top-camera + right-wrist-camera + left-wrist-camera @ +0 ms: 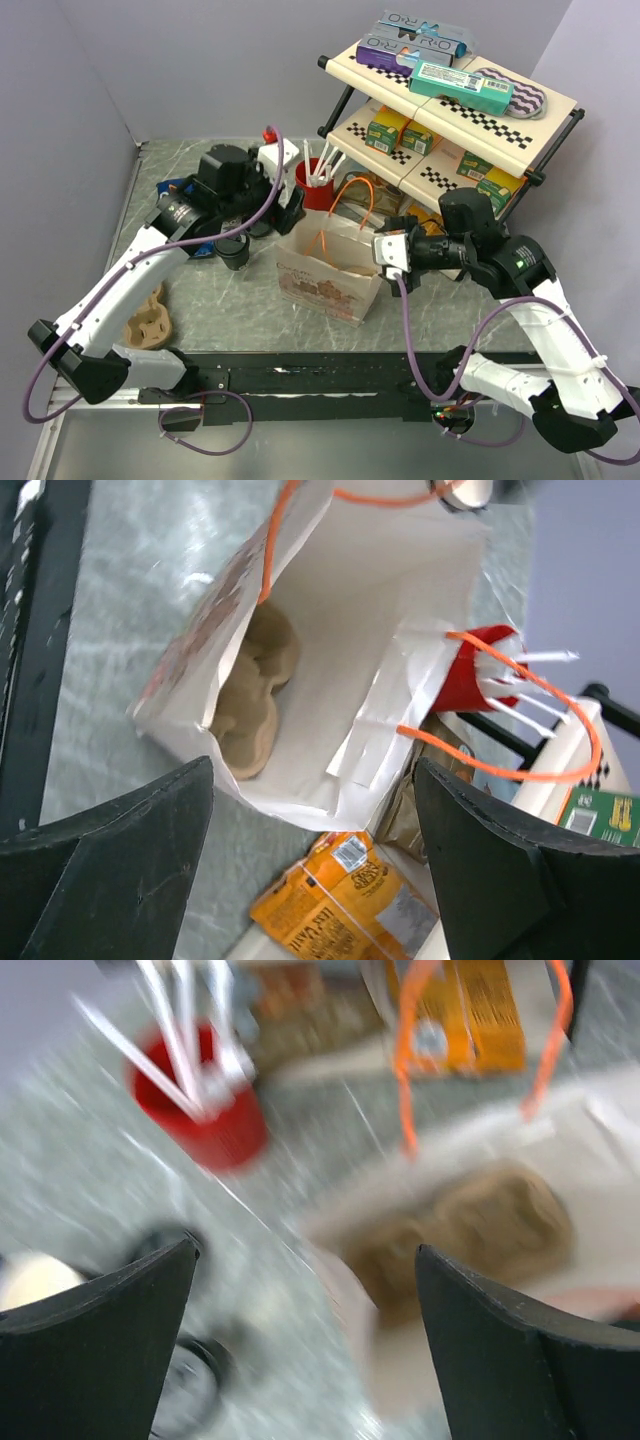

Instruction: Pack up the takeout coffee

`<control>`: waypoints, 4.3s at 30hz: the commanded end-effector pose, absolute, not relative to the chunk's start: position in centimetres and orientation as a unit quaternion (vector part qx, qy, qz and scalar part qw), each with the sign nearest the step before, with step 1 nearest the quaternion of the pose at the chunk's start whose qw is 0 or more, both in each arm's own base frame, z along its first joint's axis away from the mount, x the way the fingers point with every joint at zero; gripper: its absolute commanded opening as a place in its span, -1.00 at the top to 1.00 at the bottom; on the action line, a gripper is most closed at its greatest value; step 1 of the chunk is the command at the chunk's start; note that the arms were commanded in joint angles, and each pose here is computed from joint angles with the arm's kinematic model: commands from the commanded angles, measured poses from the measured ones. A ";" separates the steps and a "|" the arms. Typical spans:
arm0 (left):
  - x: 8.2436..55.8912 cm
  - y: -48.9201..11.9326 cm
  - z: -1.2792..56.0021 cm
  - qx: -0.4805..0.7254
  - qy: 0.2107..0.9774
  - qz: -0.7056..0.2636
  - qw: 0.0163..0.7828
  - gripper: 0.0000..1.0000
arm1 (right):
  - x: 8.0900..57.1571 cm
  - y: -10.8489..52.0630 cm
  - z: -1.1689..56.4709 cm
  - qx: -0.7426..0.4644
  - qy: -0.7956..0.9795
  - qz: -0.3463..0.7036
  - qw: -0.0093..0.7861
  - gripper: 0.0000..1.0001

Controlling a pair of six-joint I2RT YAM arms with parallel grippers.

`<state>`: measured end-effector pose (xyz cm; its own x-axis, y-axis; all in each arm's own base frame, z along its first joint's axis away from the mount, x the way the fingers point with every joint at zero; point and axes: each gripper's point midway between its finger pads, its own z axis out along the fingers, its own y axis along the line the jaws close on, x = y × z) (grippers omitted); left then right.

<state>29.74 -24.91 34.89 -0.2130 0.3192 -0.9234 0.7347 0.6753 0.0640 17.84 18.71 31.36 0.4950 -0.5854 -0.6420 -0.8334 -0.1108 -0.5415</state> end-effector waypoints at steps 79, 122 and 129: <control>24.1 -24.1 39.2 0.436 0.626 -0.316 0.564 -0.99 | 20.6 23.2 39.6 -0.570 0.559 0.168 0.578 -0.72; 20.4 -23.5 42.5 0.502 0.570 -0.301 0.577 -0.99 | 26.4 28.2 37.9 -0.508 0.687 0.298 0.426 1.00; 21.9 -22.9 44.7 0.460 0.581 -0.281 0.610 -0.99 | 26.2 28.3 40.1 -0.430 0.721 0.331 0.431 1.00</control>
<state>21.27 -23.55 41.59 0.1166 0.2360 -0.9647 0.9179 0.3453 0.1955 27.08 28.43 35.56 -0.1985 -0.4742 -0.8577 -0.9437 0.3288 0.0366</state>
